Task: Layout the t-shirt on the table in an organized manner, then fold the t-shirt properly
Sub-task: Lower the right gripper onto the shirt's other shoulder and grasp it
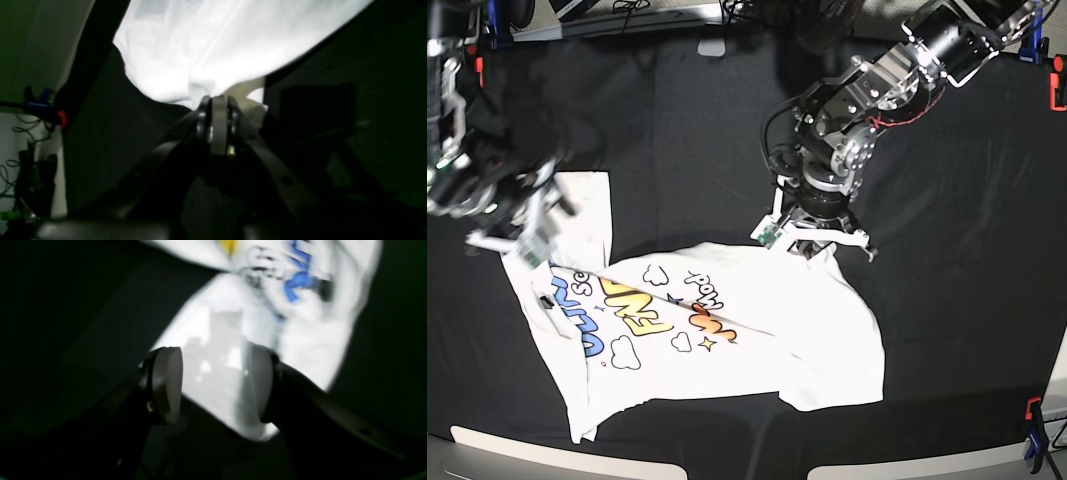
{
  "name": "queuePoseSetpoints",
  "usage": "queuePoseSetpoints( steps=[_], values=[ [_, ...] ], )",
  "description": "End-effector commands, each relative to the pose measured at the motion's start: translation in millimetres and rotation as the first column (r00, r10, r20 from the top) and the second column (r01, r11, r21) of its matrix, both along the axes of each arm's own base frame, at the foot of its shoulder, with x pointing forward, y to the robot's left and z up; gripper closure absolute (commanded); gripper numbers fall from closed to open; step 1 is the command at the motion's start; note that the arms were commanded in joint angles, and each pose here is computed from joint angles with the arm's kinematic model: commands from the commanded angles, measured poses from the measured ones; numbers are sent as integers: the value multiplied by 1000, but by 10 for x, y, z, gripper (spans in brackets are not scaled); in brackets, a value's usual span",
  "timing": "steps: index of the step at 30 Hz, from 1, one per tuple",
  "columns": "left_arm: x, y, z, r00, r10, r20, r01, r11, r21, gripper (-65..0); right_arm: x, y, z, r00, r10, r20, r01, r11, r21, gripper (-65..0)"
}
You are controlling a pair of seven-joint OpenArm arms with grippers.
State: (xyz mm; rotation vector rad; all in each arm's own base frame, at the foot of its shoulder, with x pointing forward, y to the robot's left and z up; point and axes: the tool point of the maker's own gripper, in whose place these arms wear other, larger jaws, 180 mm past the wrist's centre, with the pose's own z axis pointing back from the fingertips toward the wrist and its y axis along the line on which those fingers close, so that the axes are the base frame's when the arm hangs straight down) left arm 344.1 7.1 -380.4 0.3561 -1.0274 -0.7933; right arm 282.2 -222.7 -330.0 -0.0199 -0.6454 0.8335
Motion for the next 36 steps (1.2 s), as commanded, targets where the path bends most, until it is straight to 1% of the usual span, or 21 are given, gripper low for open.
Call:
queuePoseSetpoints(
  steps=[1,3,5,8,9,10,11,13,15,16,18,20,22,24,26,28,30,31,32,33,36],
  values=[
    [108,-44,184,998,-10,65,11,1000,-15,0,-37,25,11,999,49,5,-49,998,-49,-314],
    [108,-42,183,998,-10,64,11,1000,-15,0,-204,58,-193,991,123,-48,-129,980,-148,-314],
    [106,-41,181,998,-9,63,10,1000,-15,0,-306,5,-353,980,186,-76,-200,942,-270,-314],
    [106,-39,179,998,-8,62,9,1000,-14,0,-285,-160,-415,985,168,-34,-167,896,-412,-314],
    [105,-39,178,998,-8,62,9,1000,-14,0,-289,-186,-429,985,171,-30,-166,883,-440,-314],
    [107,-39,180,998,-8,62,9,1000,-14,0,-298,-193,-442,985,173,-26,-166,875,-455,-314],
    [107,-39,180,998,-8,62,9,1000,-14,0,-316,-177,-463,984,177,-26,-169,872,-460,-314],
    [106,-39,179,998,-8,62,9,1000,-14,0,-361,-110,-530,983,181,-32,-176,877,-447,-314],
    [106,-39,179,998,-8,62,9,1000,-14,0,-409,-68,-633,986,165,-38,-165,887,-431,-314],
    [107,-39,180,998,-8,62,9,1000,-14,0,-411,-54,-682,989,144,-26,-141,897,-419,-314],
    [105,-40,179,998,-8,62,9,1000,-15,0,-393,-62,-768,997,75,11,-64,916,-396,-314],
    [107,-39,180,998,-8,62,9,1000,-15,0,-398,-97,-865,1000,6,24,3,921,-389,-314],
    [106,-39,179,998,-8,62,9,1000,-15,0,-424,-142,-954,999,-35,18,40,918,-394,-314],
    [108,-40,182,998,-8,63,9,1000,-15,0,-427,-207,-1012,998,-53,26,59,903,-425,-314],
    [108,-40,182,998,-8,63,9,1000,-15,0,-426,-262,-1042,998,-50,33,60,887,-458,-314],
    [108,-41,183,998,-9,64,10,1000,-15,0,-424,-271,-1040,998,-52,35,63,885,-461,-314],
    [108,-45,185,998,-10,65,11,1000,-16,0,-402,-288,-1021,996,-68,53,85,884,-460,-309],
    [109,-44,185,998,-10,65,11,1000,-16,0,-395,-296,-1014,996,-72,61,92,882,-462,-280],
    [109,-44,185,998,-10,65,11,1000,-16,0,-389,-304,-1007,995,-74,66,96,880,-464,-237],
    [109,-42,184,998,-10,65,11,1000,-15,0,-382,-316,-999,995,-74,71,99,876,-471,-186],
    [111,-40,189,998,-11,68,12,1000,-11,0,-348,-397,-944,991,-83,104,125,851,-510,-25]
  ],
)
